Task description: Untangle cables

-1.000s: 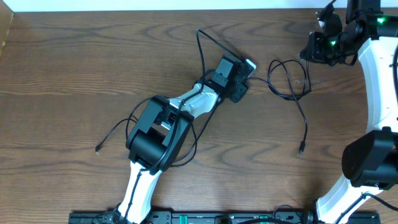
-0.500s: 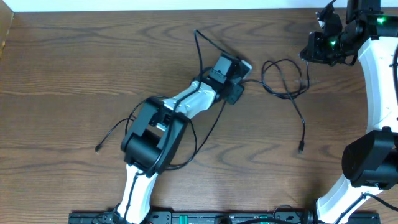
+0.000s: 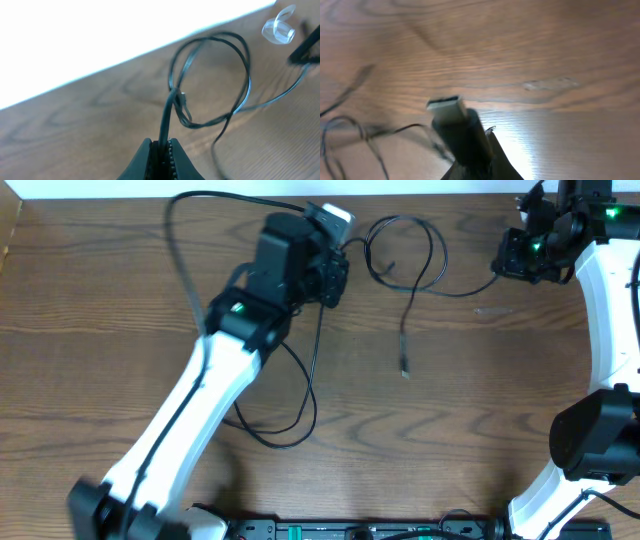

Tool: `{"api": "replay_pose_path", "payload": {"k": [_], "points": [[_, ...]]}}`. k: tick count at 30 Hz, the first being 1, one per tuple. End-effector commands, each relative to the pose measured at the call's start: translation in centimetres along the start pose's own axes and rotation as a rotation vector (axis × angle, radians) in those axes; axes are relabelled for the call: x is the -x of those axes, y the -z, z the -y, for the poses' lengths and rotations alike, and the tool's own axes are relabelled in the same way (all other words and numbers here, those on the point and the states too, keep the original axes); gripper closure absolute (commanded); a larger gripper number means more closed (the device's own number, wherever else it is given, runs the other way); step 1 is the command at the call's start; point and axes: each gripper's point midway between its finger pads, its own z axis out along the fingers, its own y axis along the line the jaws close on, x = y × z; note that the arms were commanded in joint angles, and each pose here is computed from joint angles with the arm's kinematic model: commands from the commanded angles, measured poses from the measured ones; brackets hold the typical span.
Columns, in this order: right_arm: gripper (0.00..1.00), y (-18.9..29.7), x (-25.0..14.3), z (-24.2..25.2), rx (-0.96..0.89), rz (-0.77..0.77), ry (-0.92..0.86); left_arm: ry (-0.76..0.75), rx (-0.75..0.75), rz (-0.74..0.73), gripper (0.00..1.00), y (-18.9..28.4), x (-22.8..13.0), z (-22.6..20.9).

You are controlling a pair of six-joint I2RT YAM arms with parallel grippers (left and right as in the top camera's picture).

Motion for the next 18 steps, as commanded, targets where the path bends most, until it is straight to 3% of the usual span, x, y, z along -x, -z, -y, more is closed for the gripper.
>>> {"api": "replay_pose_path", "payload": {"k": [1, 4, 5, 11, 18], "points": [[0.85, -0.7, -0.2, 2.1, -0.112, -0.006, -0.093, 0.034, 0.034, 0.073, 0.92, 3.0, 2.2, -1.1], [0.29, -1.1, -0.4, 1.9, -0.093, -0.021, -0.069, 0.057, 0.046, 0.127, 0.92, 5.2, 3.6, -1.5], [0.23, -1.2, -0.4, 1.2, -0.056, -0.027, -0.024, 0.055, 0.046, 0.139, 0.92, 5.7, 3.9, -1.4], [0.11, 0.1, -1.3, -7.0, 0.372, -0.013, 0.358, 0.078, -0.024, 0.152, 0.93, 6.4, 4.3, -0.1], [0.08, 1.1, -1.6, -12.8, 0.544, 0.049, 0.517, 0.109, -0.122, 0.145, 0.93, 6.5, 4.2, 1.5]]}}
